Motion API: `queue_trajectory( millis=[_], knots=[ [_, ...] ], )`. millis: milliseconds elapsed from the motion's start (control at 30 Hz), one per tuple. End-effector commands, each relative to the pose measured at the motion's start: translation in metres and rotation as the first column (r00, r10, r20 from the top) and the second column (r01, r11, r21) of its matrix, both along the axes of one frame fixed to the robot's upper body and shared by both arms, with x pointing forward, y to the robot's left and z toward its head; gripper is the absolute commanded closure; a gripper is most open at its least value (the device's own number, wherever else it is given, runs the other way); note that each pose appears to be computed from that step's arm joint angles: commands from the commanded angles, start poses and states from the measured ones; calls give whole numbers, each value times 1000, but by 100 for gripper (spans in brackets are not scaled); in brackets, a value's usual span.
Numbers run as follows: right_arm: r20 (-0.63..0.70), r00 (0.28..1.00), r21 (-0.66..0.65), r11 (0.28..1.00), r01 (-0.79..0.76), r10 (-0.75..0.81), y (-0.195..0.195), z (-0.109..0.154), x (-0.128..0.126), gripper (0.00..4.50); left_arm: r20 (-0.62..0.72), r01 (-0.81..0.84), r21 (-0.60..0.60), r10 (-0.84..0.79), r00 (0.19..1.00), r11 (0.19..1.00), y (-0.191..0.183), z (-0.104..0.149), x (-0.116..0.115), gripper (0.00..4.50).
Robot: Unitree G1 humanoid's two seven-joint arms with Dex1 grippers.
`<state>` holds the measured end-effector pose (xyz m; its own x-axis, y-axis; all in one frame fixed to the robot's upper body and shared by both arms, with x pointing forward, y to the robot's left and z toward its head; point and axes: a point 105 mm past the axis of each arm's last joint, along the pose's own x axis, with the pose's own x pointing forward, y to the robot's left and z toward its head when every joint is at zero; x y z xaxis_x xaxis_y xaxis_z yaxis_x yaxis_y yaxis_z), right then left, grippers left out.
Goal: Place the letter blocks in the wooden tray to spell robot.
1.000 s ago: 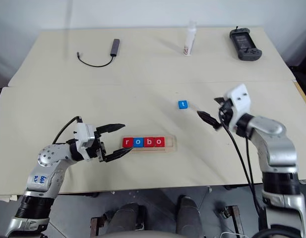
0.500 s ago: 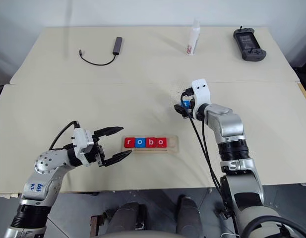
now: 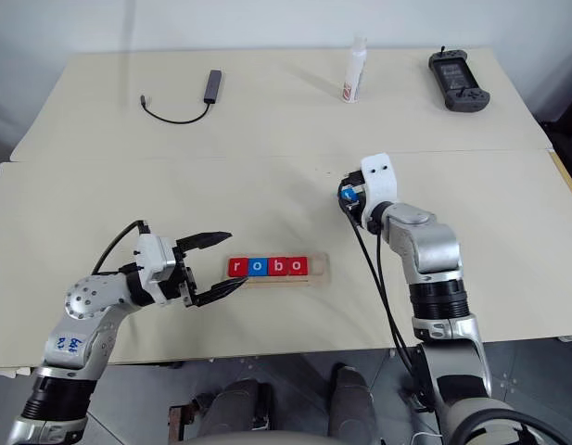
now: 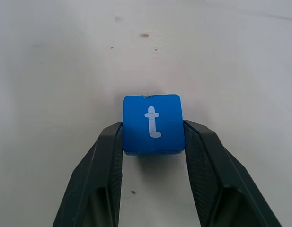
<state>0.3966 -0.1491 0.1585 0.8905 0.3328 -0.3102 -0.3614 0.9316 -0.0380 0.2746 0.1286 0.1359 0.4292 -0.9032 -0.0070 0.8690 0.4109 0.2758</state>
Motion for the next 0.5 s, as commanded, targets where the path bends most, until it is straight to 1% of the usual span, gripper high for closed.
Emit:
queue_trajectory(
  millis=[33, 133, 233, 333, 467, 500],
  knots=[
    [20, 1000, -21, 1000, 18, -18, -26, 14, -25, 298, 3, 57, -11, -57, 998, 998, -8, 1, 0, 0],
    [-41, 996, -46, 996, 74, -76, -49, 2, -60, 298, -6, 106, -15, -106, 994, 994, -16, -1, 3, 0],
    [-67, 993, -24, 995, 99, -101, -49, -4, -83, 298, -6, 125, -21, -125, 992, 992, -18, -1, 5, 0],
    [-68, 992, -8, 994, 110, -110, -45, -7, -97, 298, -10, 145, -22, -145, 989, 989, -20, -2, 5, 0],
    [-114, 980, 32, 985, 167, -162, -37, -29, -116, 298, -15, 177, -22, -177, 984, 984, -24, -2, 7, 0],
    [-118, 979, 29, 984, 173, -169, -35, -31, -118, 267, -13, 179, -21, -180, 984, 984, -24, -2, 7, 0]
  ],
)
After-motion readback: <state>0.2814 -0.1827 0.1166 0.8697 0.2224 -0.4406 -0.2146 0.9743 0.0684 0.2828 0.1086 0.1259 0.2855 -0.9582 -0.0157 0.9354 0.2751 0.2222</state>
